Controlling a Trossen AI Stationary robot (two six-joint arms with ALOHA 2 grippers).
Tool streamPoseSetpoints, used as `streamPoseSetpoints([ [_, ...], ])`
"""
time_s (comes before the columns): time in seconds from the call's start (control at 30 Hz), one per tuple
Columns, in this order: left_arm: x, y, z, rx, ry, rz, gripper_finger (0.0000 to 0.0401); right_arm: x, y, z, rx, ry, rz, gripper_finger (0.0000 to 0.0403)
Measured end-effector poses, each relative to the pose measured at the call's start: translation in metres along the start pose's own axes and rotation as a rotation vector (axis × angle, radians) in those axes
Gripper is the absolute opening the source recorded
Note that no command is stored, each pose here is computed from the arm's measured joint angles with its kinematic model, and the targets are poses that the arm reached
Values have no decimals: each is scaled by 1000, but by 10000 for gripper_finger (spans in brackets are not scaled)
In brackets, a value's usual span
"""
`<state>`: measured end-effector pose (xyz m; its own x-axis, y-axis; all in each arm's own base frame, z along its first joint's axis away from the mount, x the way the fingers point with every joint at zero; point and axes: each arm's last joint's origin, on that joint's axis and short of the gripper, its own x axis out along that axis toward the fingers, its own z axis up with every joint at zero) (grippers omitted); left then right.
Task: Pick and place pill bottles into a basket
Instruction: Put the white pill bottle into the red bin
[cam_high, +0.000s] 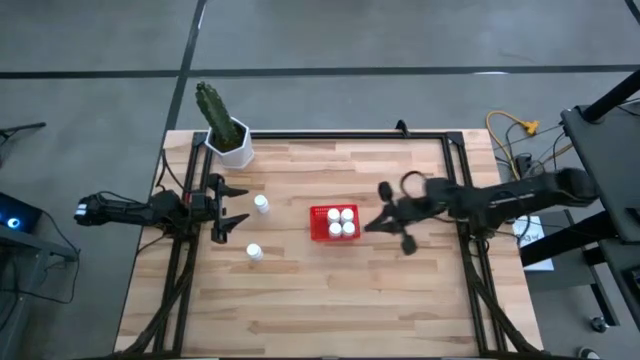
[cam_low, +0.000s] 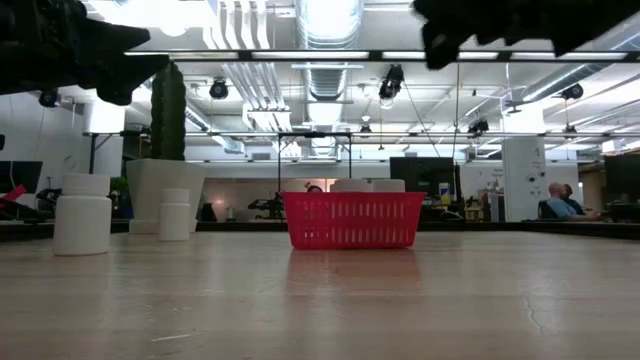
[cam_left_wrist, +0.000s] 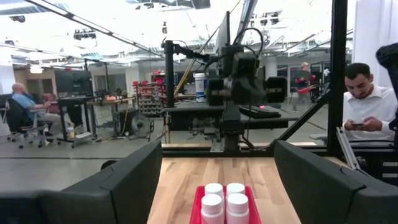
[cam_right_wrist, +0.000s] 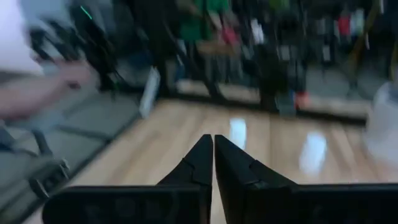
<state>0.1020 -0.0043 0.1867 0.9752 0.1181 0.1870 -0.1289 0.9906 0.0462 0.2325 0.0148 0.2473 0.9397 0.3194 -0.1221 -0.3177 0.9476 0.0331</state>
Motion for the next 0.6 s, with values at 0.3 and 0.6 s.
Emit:
streamPoseSetpoints([
  [0.3,0,0,0,1,0,1,293,-58,19,-5,-105,-352,19,9],
  [0.6,0,0,0,1,-1,3,293,-83,26,-15,-407,-453,-46,9],
])
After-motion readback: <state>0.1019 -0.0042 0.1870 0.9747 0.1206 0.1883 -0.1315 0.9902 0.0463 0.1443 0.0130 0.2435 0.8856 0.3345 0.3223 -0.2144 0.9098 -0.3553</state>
